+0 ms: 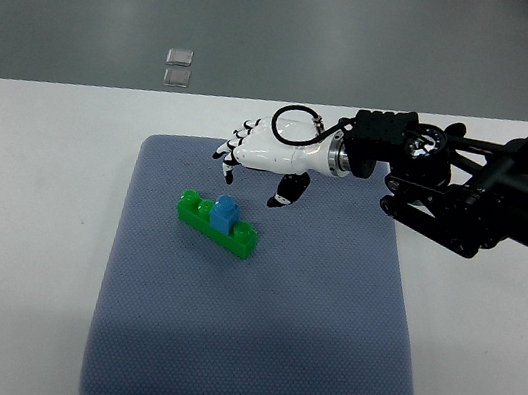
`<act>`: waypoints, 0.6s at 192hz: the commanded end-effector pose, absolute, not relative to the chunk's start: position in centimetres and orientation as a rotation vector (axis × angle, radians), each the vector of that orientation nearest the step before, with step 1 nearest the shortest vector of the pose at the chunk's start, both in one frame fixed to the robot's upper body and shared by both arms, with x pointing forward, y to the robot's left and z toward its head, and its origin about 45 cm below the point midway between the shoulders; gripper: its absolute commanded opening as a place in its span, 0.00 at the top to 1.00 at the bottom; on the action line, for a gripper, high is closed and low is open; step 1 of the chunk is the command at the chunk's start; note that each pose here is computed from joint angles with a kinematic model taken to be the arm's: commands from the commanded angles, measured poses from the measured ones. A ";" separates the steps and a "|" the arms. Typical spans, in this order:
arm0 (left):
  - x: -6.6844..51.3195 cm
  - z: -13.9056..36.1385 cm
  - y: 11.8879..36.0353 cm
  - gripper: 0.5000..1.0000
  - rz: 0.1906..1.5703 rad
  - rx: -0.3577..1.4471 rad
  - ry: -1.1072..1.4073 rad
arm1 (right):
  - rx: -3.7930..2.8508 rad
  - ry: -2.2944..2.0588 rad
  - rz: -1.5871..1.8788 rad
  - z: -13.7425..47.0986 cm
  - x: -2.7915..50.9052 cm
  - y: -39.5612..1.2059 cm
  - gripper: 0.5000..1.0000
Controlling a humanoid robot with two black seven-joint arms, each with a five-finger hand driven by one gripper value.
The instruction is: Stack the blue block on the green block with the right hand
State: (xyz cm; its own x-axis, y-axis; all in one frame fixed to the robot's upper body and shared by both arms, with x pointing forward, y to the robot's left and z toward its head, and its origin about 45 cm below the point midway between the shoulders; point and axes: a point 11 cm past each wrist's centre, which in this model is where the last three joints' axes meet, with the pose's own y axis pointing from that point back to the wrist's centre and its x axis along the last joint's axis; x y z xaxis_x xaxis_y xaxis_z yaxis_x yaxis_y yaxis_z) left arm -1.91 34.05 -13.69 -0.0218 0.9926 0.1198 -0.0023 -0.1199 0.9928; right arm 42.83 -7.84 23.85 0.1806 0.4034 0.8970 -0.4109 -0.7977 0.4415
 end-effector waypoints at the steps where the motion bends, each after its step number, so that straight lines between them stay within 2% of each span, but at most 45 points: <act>1: -1.9 -13.7 34.0 0.00 1.315 1.284 1.163 | 1.817 -0.042 1.664 24.2 43.7 -9.5 0.17; 37: -1.9 -13.7 34.0 0.00 1.315 1.284 1.163 | 1.872 -0.278 1.573 26.8 46.3 -12.3 0.17; 85: -1.9 -13.7 34.0 0.00 1.315 1.284 1.163 | 2.143 -0.888 1.301 32.6 49.9 -16.2 0.17; 115: -1.9 -13.7 34.0 0.00 1.315 1.284 1.163 | 2.294 -1.204 1.019 32.3 50.9 -18.6 0.17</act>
State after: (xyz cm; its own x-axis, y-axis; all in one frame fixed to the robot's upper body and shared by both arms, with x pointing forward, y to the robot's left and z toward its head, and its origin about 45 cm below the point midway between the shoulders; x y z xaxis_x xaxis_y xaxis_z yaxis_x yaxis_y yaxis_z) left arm -1.90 34.05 -13.69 -0.0218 0.9926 0.1198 -0.0026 -0.1199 0.9928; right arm 50.27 -17.09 32.60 0.3581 -0.3843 0.8509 -0.7655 -0.6426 0.0319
